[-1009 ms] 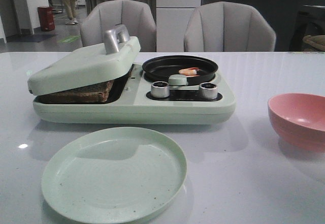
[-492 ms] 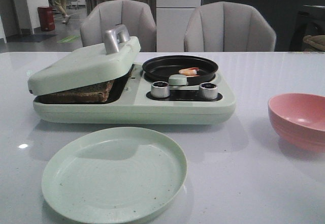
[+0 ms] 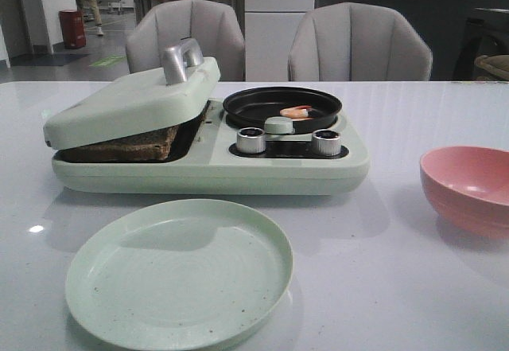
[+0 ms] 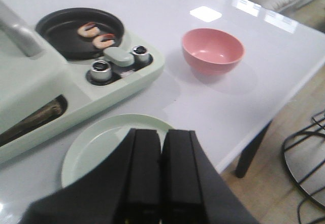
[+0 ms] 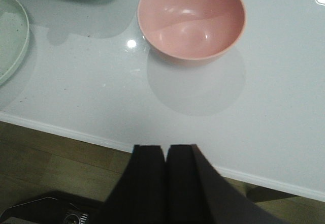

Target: Make breakfast with bread and shrimp

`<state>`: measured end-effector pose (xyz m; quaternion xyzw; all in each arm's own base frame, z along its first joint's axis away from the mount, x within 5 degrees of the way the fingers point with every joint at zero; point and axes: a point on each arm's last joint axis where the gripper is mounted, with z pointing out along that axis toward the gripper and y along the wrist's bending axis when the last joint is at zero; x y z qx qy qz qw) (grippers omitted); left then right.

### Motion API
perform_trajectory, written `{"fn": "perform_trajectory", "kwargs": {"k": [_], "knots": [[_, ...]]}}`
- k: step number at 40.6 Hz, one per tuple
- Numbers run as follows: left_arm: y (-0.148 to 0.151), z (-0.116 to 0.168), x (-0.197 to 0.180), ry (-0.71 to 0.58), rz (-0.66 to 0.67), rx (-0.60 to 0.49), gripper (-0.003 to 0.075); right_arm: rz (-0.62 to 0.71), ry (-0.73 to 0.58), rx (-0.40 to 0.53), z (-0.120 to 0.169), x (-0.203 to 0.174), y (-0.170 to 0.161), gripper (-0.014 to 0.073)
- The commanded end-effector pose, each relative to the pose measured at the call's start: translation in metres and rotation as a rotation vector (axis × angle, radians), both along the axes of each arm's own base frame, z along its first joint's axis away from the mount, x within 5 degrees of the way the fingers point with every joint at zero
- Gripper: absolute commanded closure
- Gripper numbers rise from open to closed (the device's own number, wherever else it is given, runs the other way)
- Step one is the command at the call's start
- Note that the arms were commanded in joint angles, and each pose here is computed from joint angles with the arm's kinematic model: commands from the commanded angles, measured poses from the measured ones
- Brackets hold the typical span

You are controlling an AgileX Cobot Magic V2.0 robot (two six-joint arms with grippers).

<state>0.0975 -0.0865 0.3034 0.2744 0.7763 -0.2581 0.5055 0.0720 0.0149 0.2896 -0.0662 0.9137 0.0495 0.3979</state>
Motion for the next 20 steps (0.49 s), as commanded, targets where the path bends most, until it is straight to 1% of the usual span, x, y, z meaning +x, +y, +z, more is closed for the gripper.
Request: {"fn": "perform_trajectory", "kwargs": {"k": [1,3,5,8,9,13,20], "knots": [[0.012,0.011,0.013,-0.059,0.142,-0.006,0.0618,0.0,-0.092,0.012,0.013,0.004,0.0,0.056],[0.019,0.007,0.017,-0.045,0.191,0.042,0.0618,0.0,-0.092,0.012,0.013,0.004,0.0,0.056],[0.03,0.003,0.021,-0.028,0.268,0.103,0.0618,0.0,-0.092,0.012,0.013,0.004,0.0,0.056],[0.046,0.0,0.025,0.007,0.394,0.149,0.0619,0.0,-0.092,0.012,0.013,0.004,0.0,0.056],[0.049,-0.001,0.026,0.01,0.412,0.161,0.0619,0.0,-0.092,0.012,0.013,0.004,0.0,0.056],[0.066,-0.002,0.03,0.023,0.545,0.169,0.0619,0.0,-0.092,0.012,0.013,0.004,0.0,0.056],[0.083,-0.002,0.031,0.034,0.679,0.168,0.0619,0.0,-0.092,0.012,0.013,0.004,0.0,0.056]]}}
